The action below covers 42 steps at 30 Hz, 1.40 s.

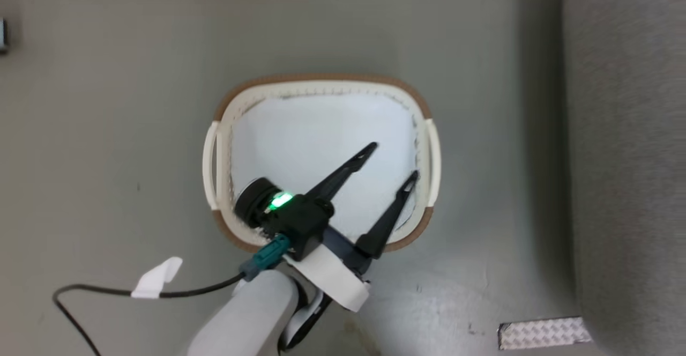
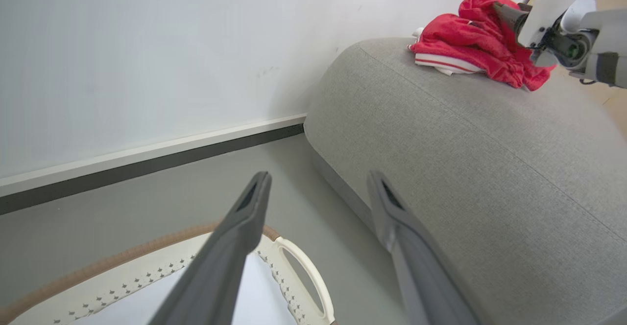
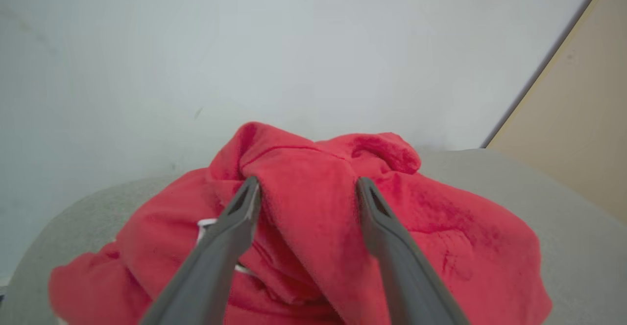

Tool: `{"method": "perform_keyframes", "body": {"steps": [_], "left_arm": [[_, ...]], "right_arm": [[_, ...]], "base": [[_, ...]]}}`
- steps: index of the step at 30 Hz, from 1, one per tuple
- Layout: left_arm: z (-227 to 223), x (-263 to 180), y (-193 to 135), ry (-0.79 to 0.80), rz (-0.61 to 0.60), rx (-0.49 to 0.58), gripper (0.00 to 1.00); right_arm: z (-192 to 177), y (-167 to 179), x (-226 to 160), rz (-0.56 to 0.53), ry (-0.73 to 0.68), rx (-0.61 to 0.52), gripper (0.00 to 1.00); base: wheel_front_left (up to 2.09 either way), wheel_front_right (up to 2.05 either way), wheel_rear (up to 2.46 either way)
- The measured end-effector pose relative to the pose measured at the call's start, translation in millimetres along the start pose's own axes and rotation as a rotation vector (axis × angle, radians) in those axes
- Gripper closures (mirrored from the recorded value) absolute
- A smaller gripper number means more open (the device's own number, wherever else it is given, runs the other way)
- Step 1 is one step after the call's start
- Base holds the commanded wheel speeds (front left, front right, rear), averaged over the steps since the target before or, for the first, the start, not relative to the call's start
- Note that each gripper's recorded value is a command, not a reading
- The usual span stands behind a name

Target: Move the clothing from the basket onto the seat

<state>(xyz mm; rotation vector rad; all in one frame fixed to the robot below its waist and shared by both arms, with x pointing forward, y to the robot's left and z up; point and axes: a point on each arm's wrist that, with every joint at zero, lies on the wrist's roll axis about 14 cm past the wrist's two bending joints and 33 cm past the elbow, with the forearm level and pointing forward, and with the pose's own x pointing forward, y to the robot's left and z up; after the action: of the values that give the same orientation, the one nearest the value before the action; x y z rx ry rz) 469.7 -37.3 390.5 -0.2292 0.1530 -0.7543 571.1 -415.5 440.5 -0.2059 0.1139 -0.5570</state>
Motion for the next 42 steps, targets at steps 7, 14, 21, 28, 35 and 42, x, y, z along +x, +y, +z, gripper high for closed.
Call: {"method": "perform_keyframes", "body": {"steps": [7, 14, 21, 28, 35, 42], "left_arm": [[30.5, -18.9, 14.5, -0.050, 0.159, -0.045, 0.00], [69.6, -60.6, 35.9, -0.134, 0.338, -0.038, 0.00], [85.4, -121.2, 59.4, -0.175, 0.547, -0.018, 0.00], [87.2, -176.3, 77.1, -0.173, 0.699, 0.032, 0.00], [71.1, -219.7, 75.5, -0.135, 0.775, 0.030, 0.00], [67.2, -244.9, 70.8, -0.139, 0.807, 0.025, 0.00]], "right_arm": [[44.2, -2.1, -54.8, 0.061, -0.125, 0.067, 0.00], [78.1, 2.2, -115.0, 0.150, -0.218, 0.140, 0.00], [89.4, 21.4, -167.2, 0.282, -0.248, 0.182, 0.00], [77.5, 58.4, -217.8, 0.450, -0.211, 0.208, 0.00], [53.9, 74.9, -262.0, 0.551, -0.133, 0.241, 0.00], [38.3, 76.4, -296.3, 0.601, -0.086, 0.258, 0.00]], "base": [[0.00, 0.00, 0.00], [0.00, 0.00, 0.00], [0.00, 0.00, 0.00], [0.00, 0.00, 0.00], [0.00, 0.00, 0.00], [0.00, 0.00, 0.00]]}}
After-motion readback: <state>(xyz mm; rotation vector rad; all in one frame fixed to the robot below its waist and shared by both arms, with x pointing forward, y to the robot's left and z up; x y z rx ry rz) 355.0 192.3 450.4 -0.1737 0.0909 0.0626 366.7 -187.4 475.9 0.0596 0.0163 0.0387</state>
